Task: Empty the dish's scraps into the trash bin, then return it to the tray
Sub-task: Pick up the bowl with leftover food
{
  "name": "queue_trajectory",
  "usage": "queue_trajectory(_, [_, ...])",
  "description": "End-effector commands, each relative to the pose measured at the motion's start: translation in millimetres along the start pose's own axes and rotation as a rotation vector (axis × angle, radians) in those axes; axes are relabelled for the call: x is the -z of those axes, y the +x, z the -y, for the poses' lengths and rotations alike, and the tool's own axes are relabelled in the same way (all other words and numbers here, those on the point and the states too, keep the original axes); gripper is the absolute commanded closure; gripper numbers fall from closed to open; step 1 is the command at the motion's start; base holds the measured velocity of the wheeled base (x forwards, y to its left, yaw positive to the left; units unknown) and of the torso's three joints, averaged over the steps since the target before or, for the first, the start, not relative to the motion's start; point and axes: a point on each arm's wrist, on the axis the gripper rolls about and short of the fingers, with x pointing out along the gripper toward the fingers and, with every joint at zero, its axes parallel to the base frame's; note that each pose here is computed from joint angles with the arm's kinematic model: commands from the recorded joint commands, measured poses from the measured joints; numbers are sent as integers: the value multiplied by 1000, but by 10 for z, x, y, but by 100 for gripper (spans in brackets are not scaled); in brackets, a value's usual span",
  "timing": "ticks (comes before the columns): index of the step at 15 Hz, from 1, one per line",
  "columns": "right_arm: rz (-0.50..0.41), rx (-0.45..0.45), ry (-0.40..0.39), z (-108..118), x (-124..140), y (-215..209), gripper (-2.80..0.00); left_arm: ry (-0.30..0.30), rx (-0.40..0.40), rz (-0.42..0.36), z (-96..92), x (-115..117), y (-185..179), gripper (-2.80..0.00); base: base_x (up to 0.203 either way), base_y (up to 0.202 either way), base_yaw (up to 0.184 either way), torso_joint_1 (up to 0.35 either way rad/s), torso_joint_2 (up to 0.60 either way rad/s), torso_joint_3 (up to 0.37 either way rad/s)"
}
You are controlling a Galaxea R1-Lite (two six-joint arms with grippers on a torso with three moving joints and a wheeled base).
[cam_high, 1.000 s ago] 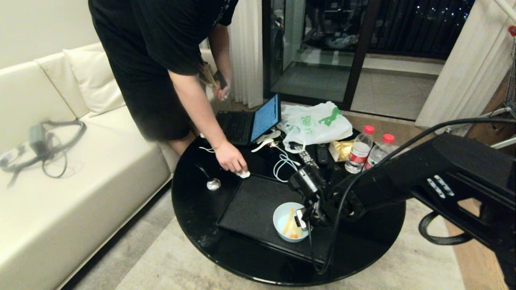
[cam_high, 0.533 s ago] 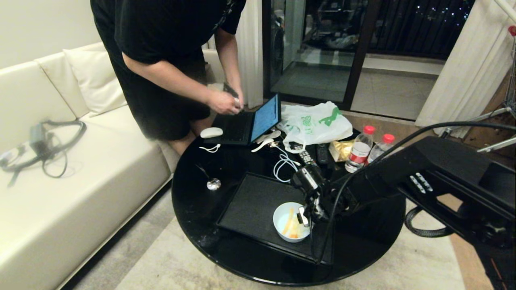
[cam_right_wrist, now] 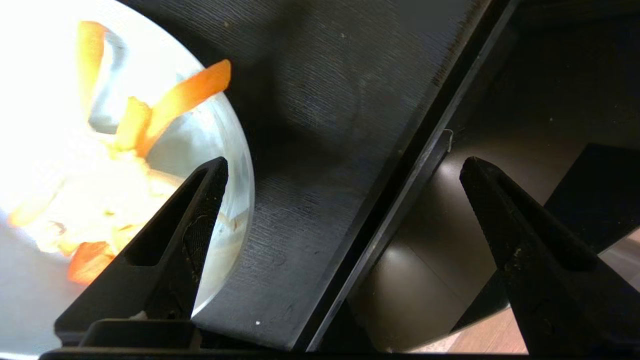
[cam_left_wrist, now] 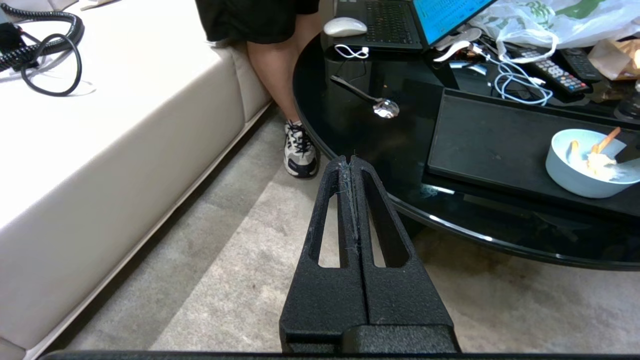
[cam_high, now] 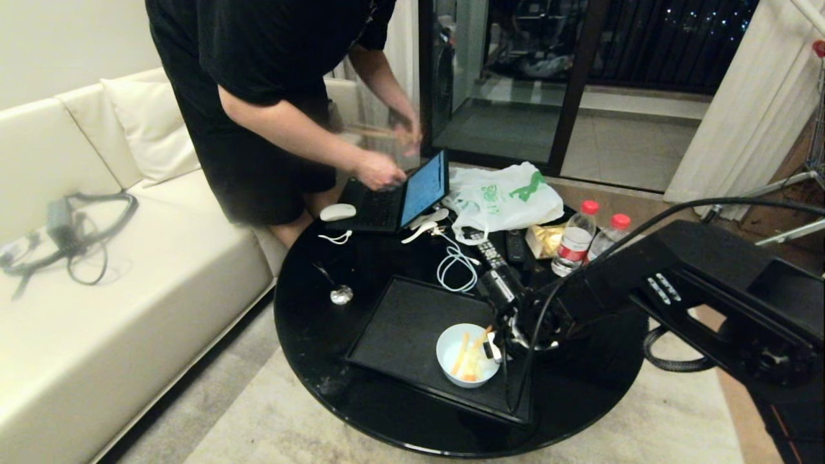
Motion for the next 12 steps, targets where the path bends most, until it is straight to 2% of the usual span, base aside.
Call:
queue_trajectory(1, [-5, 3, -1, -19, 15, 52, -280, -1, 0, 1, 0, 0, 0, 0, 0, 0, 0, 0, 0, 0])
queue_trajectory(12, [-15, -3, -16, -102, 71, 113, -280, -1, -1, 1, 0, 0, 0, 0, 0, 0, 0, 0, 0, 0])
